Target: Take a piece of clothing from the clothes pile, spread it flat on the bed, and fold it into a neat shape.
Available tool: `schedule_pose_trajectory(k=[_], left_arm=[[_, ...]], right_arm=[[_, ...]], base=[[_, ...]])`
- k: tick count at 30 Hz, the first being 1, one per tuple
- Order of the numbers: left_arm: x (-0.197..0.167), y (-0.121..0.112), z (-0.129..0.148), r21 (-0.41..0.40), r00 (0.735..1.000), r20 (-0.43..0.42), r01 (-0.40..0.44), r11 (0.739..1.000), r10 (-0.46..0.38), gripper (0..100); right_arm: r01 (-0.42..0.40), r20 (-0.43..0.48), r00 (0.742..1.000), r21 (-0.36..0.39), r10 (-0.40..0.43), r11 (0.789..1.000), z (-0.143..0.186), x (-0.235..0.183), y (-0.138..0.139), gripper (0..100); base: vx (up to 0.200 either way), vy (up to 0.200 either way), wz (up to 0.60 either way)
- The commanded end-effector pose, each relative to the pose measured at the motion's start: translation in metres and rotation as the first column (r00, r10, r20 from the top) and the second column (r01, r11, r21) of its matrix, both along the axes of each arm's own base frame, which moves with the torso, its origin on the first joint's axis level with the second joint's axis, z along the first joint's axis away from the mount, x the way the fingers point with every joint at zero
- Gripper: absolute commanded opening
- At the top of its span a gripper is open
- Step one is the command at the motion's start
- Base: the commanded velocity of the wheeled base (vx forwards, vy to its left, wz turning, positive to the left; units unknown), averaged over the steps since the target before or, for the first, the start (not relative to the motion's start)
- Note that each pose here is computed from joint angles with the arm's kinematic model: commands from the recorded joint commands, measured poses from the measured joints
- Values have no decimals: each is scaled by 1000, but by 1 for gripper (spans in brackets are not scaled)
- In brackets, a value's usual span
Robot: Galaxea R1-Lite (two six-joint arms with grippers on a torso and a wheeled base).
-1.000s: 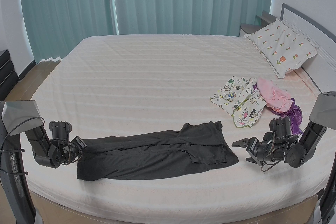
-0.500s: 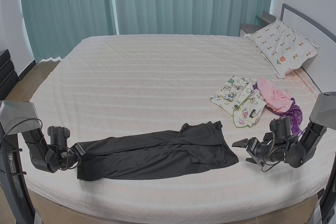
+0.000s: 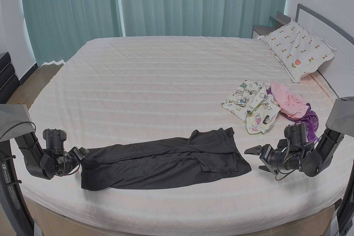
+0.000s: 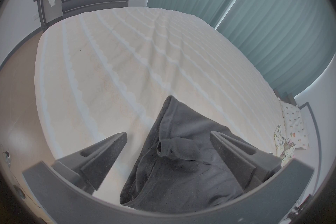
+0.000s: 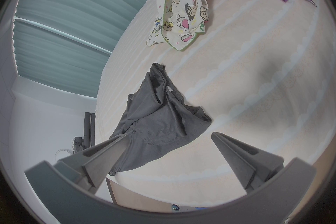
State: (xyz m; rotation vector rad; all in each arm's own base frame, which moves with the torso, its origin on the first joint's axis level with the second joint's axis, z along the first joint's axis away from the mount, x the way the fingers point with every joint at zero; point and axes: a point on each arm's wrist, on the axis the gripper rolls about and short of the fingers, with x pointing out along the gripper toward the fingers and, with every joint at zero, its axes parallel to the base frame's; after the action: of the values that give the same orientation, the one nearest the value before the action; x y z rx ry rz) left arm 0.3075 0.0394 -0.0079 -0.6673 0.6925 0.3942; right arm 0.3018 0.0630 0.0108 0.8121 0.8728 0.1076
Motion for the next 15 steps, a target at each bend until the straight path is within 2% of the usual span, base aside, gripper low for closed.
schedule_pose_trajectory(k=[1,4,6,15], left_arm=[[5,13,22,-32,998,55,-9,999,11,100],[15,15,19,-76,999,31,-30,997,32,100],[23,16,6,-92,999,14,-39,995,40,100],[54,18,-14,-83,999,26,-25,996,27,100]], right_arm=[[0,12,1000,3,0,1000,-1,0,0,100],[0,9,1000,2,0,1000,-2,-1,0,100],[1,8,1000,3,-1,1000,-2,-1,0,100],[1,7,1000,3,-1,1000,-3,-1,0,100]], base=[[0,0,0],[0,0,0],[0,0,0],[0,0,0]])
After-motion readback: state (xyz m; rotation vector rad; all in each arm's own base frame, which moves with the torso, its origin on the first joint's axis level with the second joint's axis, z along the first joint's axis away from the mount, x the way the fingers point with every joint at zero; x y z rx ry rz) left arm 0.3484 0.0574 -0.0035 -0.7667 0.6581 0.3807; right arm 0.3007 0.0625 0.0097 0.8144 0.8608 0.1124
